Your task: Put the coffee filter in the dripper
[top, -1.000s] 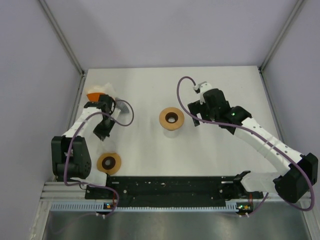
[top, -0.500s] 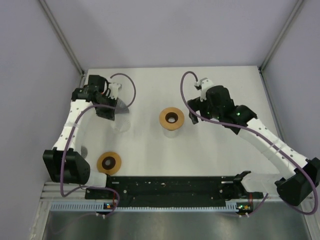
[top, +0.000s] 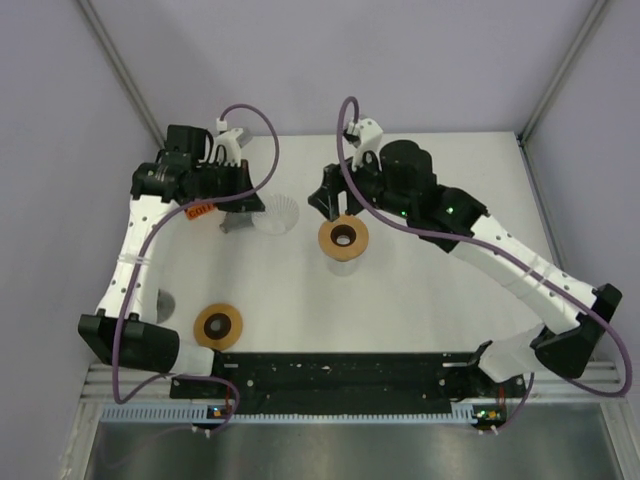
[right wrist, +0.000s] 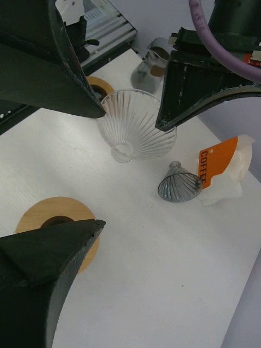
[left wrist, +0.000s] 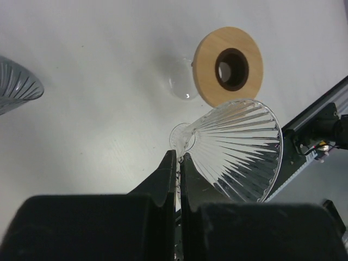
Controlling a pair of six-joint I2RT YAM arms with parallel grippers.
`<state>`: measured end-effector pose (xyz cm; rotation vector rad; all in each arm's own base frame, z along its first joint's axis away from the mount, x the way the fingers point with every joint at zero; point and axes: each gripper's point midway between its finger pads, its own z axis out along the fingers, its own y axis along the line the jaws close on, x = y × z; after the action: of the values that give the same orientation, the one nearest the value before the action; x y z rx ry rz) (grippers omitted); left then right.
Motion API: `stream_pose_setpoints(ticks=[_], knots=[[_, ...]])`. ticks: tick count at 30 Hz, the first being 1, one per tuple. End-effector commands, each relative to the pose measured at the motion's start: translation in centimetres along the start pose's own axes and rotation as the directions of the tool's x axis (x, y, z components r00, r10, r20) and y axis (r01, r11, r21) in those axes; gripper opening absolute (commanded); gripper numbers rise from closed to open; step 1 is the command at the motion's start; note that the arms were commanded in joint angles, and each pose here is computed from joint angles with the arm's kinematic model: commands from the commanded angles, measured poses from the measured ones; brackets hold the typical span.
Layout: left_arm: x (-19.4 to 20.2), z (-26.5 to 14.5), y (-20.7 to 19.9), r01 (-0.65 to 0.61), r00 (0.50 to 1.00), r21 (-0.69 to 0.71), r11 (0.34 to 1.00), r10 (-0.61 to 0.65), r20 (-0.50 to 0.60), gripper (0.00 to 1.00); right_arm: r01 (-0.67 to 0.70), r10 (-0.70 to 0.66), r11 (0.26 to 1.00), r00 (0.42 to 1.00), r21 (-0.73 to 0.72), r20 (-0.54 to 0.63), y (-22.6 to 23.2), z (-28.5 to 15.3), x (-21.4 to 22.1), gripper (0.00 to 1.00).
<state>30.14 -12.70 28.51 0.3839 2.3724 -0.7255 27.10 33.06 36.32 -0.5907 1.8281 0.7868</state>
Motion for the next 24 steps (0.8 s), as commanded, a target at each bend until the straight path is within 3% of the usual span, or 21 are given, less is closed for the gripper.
stream_pose_setpoints(ticks=[1, 5, 10, 14, 19, 24], knots=[[-2.9, 0.7, -4.4, -0.028, 0.997, 0.143, 0.989, 0.019, 0.068, 0.00, -0.030, 0.030, 1.000, 1.000, -0.005, 0.010, 0.7, 2.4, -1.3, 0.75], [-3.4, 2.2, -6.8, -0.064, 0.996, 0.190, 0.980, 0.051, 0.076, 0.00, -0.016, 0.019, 0.999, 0.998, 0.043, -0.058, -0.4, 4.0, 0.5, 0.74], [-4.3, 3.8, -8.5, -0.063, 0.996, 0.249, 0.967, 0.045, 0.076, 0.00, 0.016, 0.002, 0.988, 0.993, 0.155, -0.115, -2.8, 3.3, 2.3, 0.65], [-4.2, 5.1, -9.5, -0.076, 0.996, 0.257, 0.963, 0.062, 0.061, 0.00, 0.019, 0.014, 0.972, 0.990, 0.233, -0.139, -5.1, 1.7, 3.3, 0.43], [-4.2, 6.4, -10.7, -0.098, 0.995, 0.264, 0.960, 0.088, 0.051, 0.00, -0.009, 0.064, 0.966, 0.977, 0.257, -0.205, -7.4, 1.1, 5.7, 0.22], [-4.2, 8.1, -10.8, -0.108, 0.994, 0.257, 0.960, 0.099, 0.046, 0.00, -0.006, 0.076, 0.957, 0.969, 0.289, -0.234, -9.0, 0.9, 6.9, 0.11]])
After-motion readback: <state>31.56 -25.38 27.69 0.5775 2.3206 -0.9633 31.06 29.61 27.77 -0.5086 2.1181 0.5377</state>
